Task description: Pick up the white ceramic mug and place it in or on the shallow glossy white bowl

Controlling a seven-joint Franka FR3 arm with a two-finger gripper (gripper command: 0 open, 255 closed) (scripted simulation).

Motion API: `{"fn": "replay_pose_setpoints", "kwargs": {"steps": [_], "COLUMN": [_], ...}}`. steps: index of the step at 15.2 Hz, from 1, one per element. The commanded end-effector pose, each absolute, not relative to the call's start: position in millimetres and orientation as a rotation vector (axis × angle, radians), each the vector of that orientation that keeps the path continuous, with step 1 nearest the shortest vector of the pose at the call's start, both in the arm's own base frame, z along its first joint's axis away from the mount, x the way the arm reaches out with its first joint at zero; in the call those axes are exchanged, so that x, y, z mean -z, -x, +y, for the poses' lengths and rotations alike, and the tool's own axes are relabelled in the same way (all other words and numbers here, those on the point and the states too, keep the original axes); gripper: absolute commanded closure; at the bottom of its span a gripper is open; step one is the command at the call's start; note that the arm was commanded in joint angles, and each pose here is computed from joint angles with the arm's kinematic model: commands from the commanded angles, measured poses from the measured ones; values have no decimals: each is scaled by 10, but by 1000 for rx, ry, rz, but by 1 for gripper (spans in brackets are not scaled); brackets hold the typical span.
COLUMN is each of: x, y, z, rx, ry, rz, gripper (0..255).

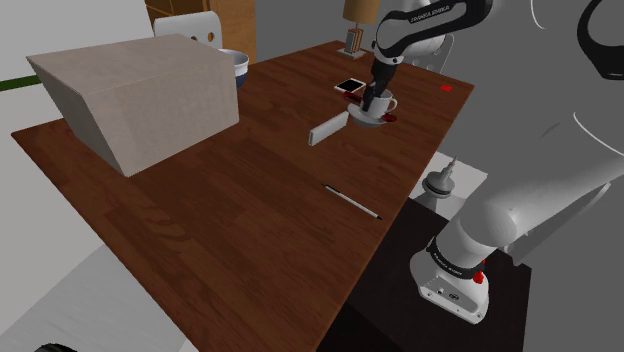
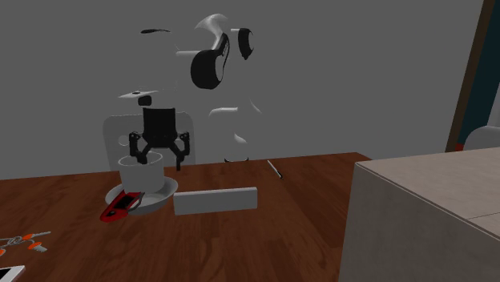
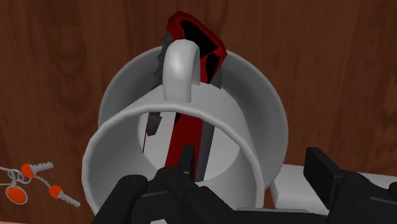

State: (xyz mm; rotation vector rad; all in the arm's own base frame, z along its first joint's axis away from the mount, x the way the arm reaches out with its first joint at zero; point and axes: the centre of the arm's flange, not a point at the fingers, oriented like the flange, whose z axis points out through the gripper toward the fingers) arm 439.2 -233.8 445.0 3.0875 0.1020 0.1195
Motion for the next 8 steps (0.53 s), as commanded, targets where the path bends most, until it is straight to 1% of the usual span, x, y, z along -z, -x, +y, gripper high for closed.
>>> {"fn": "replay_pose_setpoints", "kwargs": {"steps": [1,3,7,8], "x": [-4449,-4448,-4946,-4946], "y": [-4391,-4393,-4353,-4353], "z": [-2338,-2337,-2313,-2313], "rx": [-119,-119,-119,-119], "ry": [-3088,-3088,-3088,-3088], "rz": [102,102,102,102], "gripper": [0,0,0,0]}}
